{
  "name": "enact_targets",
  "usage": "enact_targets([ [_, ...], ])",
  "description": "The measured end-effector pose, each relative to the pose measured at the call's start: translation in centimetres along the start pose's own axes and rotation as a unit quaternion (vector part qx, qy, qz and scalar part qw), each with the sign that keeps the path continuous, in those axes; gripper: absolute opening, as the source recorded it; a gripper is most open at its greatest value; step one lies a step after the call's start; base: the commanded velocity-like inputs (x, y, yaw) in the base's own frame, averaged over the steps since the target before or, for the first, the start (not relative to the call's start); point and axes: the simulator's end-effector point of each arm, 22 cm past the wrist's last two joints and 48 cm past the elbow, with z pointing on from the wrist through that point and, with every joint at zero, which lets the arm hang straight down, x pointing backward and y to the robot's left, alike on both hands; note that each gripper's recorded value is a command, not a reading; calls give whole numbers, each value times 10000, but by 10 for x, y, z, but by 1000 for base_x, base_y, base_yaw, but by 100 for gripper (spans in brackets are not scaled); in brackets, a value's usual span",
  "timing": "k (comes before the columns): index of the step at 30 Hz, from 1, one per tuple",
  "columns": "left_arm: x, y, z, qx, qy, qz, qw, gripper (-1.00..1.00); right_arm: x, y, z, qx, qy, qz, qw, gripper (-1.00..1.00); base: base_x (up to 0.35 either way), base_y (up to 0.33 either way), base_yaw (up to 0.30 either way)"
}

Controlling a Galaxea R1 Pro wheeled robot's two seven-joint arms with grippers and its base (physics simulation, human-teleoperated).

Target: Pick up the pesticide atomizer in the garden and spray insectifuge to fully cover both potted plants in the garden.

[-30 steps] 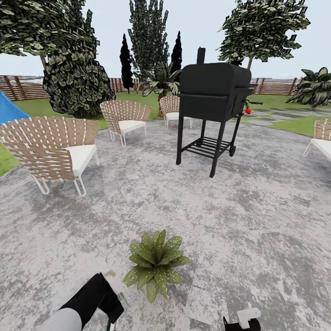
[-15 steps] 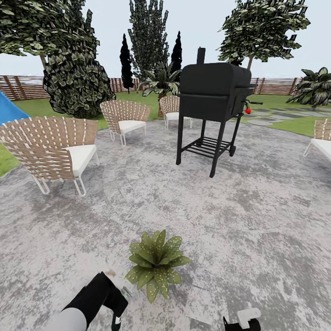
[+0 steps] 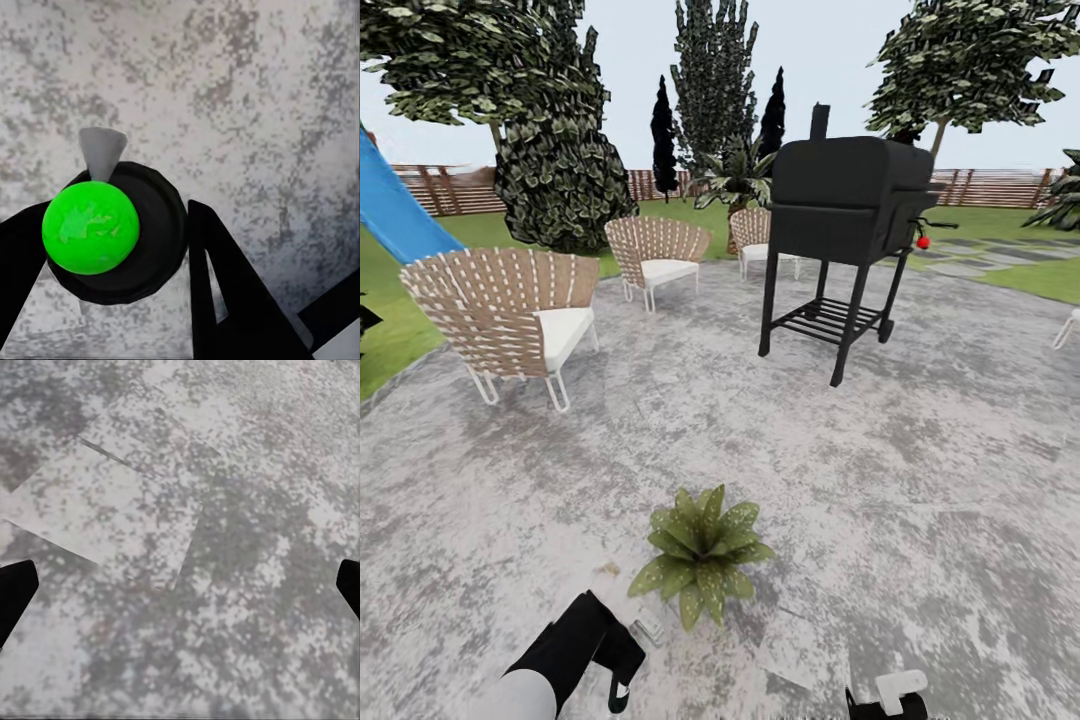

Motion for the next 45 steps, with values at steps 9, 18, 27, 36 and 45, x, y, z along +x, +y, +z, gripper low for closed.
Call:
enact_targets([
  [9,-2,-3,0,27,-31,16,10000,-100,-1,0,0,1,-9,0,10000,100,-246,-193,48],
  [18,-5,-7,1,72,-57,39,10000,-100,-1,0,0,-26,-7,-24,10000,100,-227,-139,-2],
  [27,-12,7,-14,519,-787,1071,9898,-100,-105,43,11,-814,-1240,-1459,9781,100,-8,-1,0],
  [36,-6,-12,-14,847,-831,2003,9725,-100,-106,137,-18,-3133,-1113,-2624,9059,100,0,0,0],
  [45,-42,-48,-17,1143,-1318,2030,9635,-100,-114,166,-22,-3173,-1205,-2431,9087,100,0,0,0],
])
